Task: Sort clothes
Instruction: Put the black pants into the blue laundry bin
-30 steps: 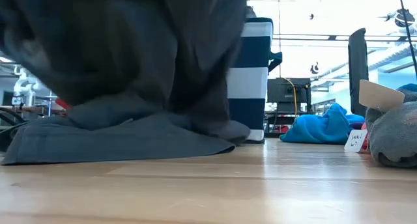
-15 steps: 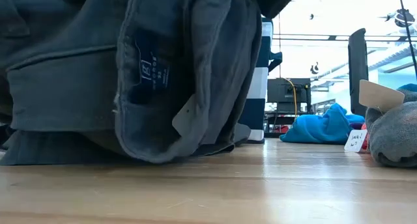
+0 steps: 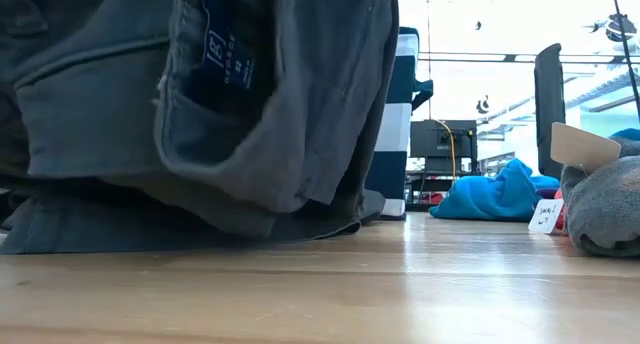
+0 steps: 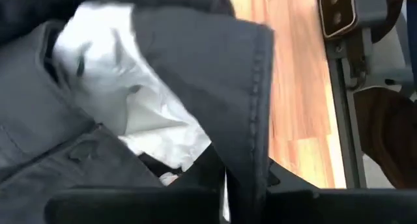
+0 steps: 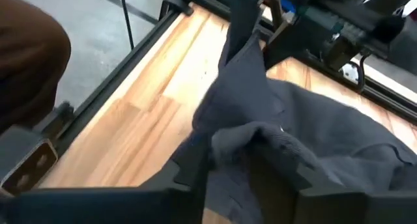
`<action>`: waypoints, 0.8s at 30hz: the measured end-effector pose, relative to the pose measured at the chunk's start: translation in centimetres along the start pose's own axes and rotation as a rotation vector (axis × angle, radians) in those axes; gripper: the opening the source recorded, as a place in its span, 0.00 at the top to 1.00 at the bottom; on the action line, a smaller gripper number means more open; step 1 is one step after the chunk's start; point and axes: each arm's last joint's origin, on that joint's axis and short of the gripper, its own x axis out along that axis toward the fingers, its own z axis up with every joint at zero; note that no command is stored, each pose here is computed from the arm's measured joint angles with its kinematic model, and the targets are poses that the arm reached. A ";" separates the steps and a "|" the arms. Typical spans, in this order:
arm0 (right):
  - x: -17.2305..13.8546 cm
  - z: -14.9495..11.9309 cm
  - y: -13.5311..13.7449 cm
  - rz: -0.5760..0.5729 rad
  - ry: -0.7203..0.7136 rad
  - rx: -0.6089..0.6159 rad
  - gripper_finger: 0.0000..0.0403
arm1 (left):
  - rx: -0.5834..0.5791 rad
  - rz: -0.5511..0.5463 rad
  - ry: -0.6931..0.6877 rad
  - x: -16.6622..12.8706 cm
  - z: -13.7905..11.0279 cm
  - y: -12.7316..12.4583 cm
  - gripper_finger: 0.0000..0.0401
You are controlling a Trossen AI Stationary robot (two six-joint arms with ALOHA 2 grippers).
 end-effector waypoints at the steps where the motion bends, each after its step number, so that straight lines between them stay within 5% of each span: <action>1: 0.1 0.1 -0.1 0.000 -0.010 0.006 0.74 | 0.012 0.000 -0.010 0.0 0.1 0.0 0.90; 12: 0.8 0.5 -1.5 0.003 -0.055 -0.027 0.43 | 0.053 0.029 -0.131 -0.1 1.4 0.3 0.64; 24: 1.4 0.3 -3.0 -0.027 -0.050 -0.009 0.39 | 0.065 0.010 -0.167 -1.5 2.2 0.5 0.62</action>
